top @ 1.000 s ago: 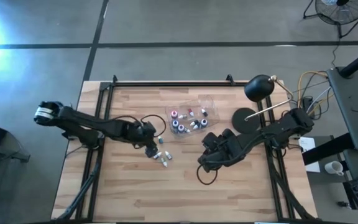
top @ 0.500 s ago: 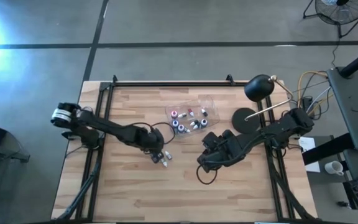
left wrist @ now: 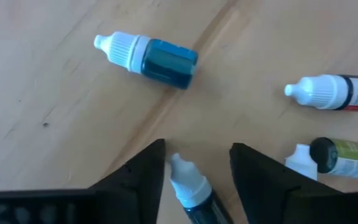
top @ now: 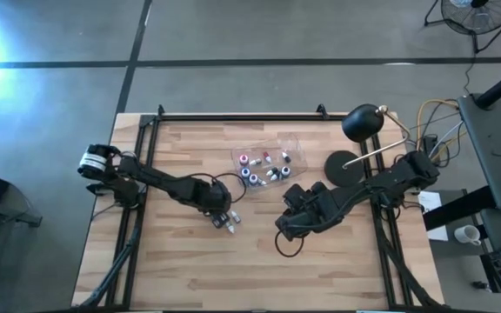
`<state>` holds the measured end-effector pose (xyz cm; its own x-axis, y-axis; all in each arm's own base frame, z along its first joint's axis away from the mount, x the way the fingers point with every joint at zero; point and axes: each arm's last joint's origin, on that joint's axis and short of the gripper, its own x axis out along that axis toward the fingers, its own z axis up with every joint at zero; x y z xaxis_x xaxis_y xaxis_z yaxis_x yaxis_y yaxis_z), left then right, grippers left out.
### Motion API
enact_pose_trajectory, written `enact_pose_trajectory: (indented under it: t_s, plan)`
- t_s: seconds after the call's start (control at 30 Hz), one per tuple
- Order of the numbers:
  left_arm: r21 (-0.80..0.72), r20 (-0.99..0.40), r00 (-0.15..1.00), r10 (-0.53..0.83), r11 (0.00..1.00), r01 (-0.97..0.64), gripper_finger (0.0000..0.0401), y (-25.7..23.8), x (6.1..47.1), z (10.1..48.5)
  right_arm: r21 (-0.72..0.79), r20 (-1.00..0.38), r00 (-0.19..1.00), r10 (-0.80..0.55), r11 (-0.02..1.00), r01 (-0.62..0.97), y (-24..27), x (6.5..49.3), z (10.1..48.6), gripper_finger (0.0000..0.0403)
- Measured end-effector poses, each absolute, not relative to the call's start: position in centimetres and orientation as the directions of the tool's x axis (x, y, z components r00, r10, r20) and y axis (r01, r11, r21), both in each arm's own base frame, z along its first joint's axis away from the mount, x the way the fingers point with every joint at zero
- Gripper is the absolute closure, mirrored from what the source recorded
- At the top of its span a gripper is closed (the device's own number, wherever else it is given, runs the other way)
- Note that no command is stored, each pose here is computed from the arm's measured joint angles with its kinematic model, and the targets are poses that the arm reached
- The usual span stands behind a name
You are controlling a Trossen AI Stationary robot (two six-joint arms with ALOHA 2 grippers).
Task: Pick & Place food coloring
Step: Put the small black food coloring bottle into the transparent bin
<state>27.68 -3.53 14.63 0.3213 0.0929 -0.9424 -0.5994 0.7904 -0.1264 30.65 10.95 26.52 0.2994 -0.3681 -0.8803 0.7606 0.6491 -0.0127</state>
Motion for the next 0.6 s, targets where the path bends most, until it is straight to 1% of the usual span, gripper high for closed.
enact_pose_trajectory:
  t_s: [0.17,0.27,0.43,0.6]
  plan:
    - [-0.117,-0.946,0.310,0.099,0.786,-0.607,0.0303,-3.5,27.5,14.7,-0.011,-0.880,0.300,-0.368,0.647,0.762,11.0,30.7,26.5,0.0193]
    - [-0.126,-0.941,0.324,0.098,0.786,-0.605,0.0326,-3.4,27.4,15.1,-0.010,-0.880,0.300,-0.368,0.647,0.763,11.0,30.7,26.5,0.0193]
    - [-0.190,-0.903,0.424,0.074,0.814,-0.548,0.0332,-3.5,28.0,17.8,-0.009,-0.880,0.300,-0.368,0.646,0.764,11.0,30.7,26.5,0.0193]
    - [-0.183,-0.900,0.428,0.080,0.822,-0.539,0.0332,-3.4,28.3,19.2,-0.008,-0.880,0.301,-0.367,0.645,0.764,11.0,30.7,26.5,0.0193]
